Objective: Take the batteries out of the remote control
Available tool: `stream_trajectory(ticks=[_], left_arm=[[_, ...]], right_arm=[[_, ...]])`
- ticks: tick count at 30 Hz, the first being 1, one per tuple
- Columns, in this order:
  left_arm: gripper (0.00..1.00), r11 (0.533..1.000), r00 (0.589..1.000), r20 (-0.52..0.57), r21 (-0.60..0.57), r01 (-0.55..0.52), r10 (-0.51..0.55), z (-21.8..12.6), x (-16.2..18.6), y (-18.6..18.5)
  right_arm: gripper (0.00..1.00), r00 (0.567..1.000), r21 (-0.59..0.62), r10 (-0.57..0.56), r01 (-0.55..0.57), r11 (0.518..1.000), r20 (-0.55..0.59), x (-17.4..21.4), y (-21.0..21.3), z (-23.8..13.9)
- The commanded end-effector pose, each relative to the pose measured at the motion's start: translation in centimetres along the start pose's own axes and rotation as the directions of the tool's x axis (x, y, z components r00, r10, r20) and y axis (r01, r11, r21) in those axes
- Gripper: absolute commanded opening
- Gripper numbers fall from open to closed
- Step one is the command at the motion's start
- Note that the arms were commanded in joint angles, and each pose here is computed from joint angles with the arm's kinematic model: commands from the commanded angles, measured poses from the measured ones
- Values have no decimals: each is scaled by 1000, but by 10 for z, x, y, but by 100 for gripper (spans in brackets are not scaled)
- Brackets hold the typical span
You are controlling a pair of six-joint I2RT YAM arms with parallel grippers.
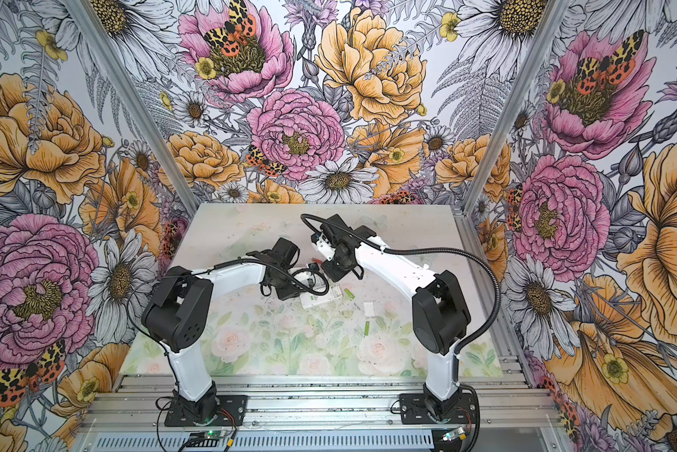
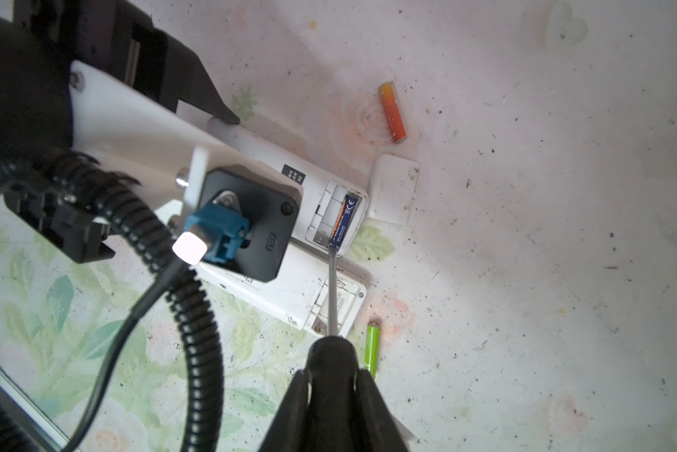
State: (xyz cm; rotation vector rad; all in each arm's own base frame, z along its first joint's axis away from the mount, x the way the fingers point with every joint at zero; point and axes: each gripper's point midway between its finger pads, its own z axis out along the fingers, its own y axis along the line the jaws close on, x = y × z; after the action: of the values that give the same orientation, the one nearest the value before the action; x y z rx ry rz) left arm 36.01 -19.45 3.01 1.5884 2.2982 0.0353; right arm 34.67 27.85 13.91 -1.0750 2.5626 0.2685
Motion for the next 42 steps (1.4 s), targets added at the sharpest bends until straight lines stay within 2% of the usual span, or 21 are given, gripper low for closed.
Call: stream_trajectory(ticks=[1, 14, 30, 38, 42], left_arm=[[0, 999, 1000, 6, -28, -21, 21, -2, -4, 5], [0, 998, 999, 9, -45, -32, 33, -4, -8, 6], [0, 994, 999, -14, -96, -46, 45, -7, -5, 11], [0, 993, 998, -22, -101, -59, 57, -7, -6, 8], [0, 994, 998, -29, -86, -62, 59, -6, -6, 4]], right_arm=[[0, 999, 0, -10, 10, 1000, 43, -10, 4, -21], [0, 1000, -34, -15, 14, 999, -13, -2, 12, 4], [0, 998, 78, -9, 14, 997, -67, 6, -7, 5], [0, 994, 189, -32, 51, 981, -103, 7, -10, 10], [0, 992, 327, -32, 70, 942, -121, 8, -15, 10]])
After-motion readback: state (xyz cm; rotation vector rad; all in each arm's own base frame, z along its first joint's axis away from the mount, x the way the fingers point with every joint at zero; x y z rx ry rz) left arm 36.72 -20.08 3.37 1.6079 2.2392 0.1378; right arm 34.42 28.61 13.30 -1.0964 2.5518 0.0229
